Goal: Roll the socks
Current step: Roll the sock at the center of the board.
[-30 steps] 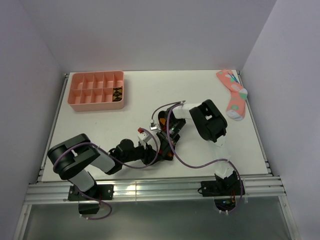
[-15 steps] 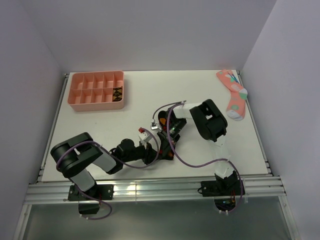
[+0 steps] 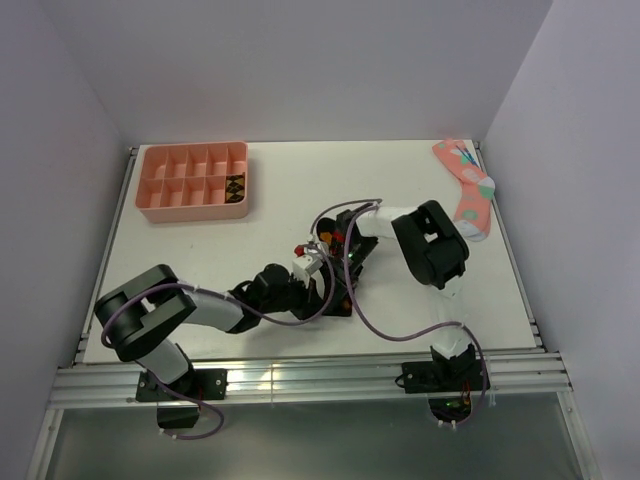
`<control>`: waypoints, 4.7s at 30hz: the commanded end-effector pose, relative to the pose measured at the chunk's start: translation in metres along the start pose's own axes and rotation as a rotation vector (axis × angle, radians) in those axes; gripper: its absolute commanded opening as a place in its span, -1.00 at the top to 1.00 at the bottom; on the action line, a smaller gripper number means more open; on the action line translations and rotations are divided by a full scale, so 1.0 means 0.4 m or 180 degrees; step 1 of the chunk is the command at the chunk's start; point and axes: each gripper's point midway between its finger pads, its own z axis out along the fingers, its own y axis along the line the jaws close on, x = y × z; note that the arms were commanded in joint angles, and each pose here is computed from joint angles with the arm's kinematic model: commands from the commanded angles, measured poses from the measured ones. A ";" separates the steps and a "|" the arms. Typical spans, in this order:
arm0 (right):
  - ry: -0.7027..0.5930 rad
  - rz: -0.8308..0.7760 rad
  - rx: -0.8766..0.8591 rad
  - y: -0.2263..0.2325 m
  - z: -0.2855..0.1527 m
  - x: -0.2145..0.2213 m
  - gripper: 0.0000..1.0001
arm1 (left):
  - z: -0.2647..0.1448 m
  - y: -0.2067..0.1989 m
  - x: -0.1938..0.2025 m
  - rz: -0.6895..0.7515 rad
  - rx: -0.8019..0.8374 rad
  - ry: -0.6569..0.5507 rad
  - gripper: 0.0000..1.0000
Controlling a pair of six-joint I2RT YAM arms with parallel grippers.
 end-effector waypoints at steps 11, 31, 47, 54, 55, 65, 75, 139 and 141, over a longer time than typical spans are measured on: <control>-0.1149 -0.0305 0.0873 -0.028 -0.211 -0.132 -0.03 | -0.021 0.009 -0.032 -0.0333 -0.0621 0.0496 0.99; -0.2142 -0.0676 0.1912 0.008 -0.475 -0.088 0.20 | 0.042 0.011 -0.048 -0.0491 -0.0996 0.1394 0.99; -0.2180 -0.1400 0.2307 0.048 -0.496 -0.032 0.23 | 0.103 -0.026 0.004 -0.0889 -0.0590 0.1972 0.99; -0.1740 -0.2229 0.2415 0.076 -0.400 0.025 0.22 | 0.107 -0.016 -0.007 -0.1161 -0.0451 0.2136 0.99; -0.1679 -0.2365 0.2414 0.087 -0.382 0.028 0.21 | 0.108 -0.017 -0.018 -0.1199 -0.0413 0.2127 0.99; -0.1632 -0.2925 0.2574 0.123 -0.332 0.054 0.20 | 0.104 0.000 -0.009 -0.1398 -0.0474 0.2364 0.99; -0.1049 -0.3227 0.2318 0.099 -0.212 0.099 0.17 | 0.097 0.002 -0.001 -0.1496 -0.0468 0.2564 0.99; 0.0250 -0.3088 0.2622 -0.121 -0.066 0.182 0.13 | 0.091 0.026 -0.020 -0.1729 -0.0369 0.2599 0.99; 0.0242 -0.3070 0.2637 -0.120 -0.069 0.182 0.12 | 0.091 0.027 -0.021 -0.1739 -0.0370 0.2604 0.99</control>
